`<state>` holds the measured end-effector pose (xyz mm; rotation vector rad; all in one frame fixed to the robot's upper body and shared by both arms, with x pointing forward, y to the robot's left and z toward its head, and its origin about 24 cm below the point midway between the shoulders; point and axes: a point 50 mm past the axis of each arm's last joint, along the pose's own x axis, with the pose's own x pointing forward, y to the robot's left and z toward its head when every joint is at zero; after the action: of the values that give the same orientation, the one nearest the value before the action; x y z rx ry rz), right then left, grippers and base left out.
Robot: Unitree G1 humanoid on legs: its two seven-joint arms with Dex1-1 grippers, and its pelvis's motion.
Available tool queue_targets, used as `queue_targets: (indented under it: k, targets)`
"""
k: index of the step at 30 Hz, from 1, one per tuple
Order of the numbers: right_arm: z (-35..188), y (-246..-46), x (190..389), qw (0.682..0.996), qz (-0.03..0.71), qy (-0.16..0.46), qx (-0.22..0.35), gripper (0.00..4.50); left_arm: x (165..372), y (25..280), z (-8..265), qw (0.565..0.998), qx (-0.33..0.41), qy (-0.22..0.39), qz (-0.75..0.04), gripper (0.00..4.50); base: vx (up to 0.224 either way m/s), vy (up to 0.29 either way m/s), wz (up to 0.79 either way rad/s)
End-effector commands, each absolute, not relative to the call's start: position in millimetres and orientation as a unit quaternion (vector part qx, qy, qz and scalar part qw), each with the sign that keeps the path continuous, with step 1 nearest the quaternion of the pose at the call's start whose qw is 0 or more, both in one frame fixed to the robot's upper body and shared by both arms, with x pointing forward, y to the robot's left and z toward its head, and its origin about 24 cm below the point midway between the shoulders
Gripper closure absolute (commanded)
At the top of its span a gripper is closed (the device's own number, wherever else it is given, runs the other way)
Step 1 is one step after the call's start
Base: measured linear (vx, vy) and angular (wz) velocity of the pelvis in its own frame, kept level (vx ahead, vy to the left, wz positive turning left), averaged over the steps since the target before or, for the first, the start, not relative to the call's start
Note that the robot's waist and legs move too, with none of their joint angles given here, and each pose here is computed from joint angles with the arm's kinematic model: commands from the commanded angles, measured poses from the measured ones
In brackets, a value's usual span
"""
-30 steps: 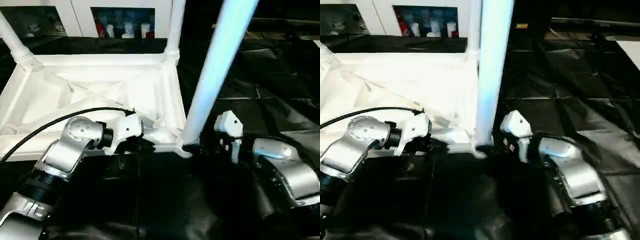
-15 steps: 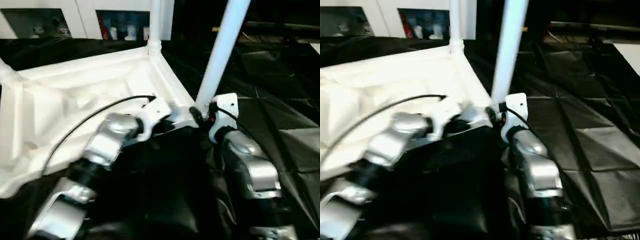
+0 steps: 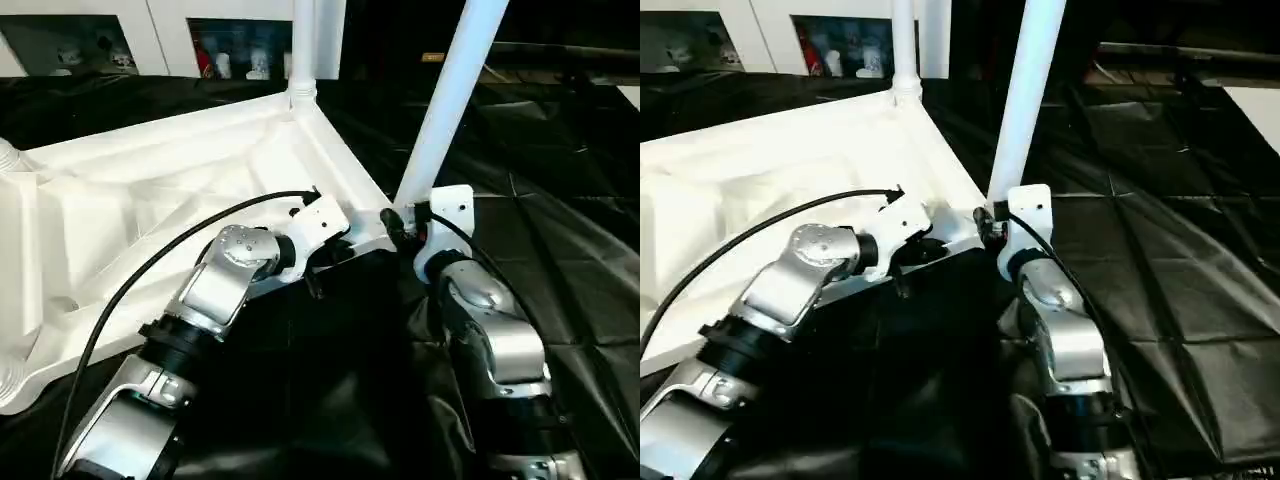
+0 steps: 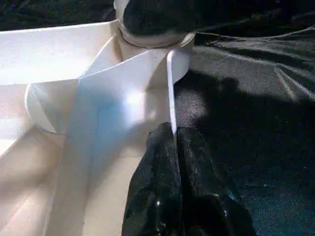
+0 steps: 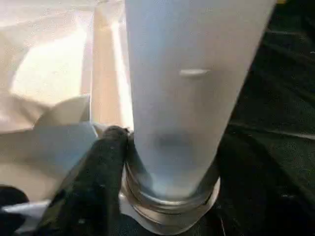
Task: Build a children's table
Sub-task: Rotate leg to tighten
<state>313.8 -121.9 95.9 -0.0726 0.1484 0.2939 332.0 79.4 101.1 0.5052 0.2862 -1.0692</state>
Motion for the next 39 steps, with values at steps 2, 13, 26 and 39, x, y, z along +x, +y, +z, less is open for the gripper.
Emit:
queue_targets:
  k: [2, 13, 26, 39]
  targets:
    - [94.6, -119.4, 305.8, 0.961, 0.256, 0.094, -0.048, 1.45, 321.9, 86.0, 88.1, 0.791, 0.243, 0.161, -0.537, 4.50, 0.000, 0.000, 0.00]
    - [119.7, -157.3, 280.8, 0.851, 0.494, 0.092, -0.152, 1.45, 296.2, 108.5, 97.7, 0.707, 0.236, 0.146, -0.651, 4.50, 0.005, -0.003, 0.00]
    - [116.2, -156.7, 277.9, 0.824, 0.534, 0.104, -0.161, 1.00, 290.7, 116.2, 100.3, 0.695, 0.240, 0.145, -0.662, 4.50, 0.000, 0.000, 0.00]
    - [109.7, -164.1, 271.9, 0.809, 0.548, 0.128, -0.171, 1.00, 291.1, 117.2, 100.9, 0.693, 0.241, 0.145, -0.664, 4.50, 0.000, 0.000, 0.00]
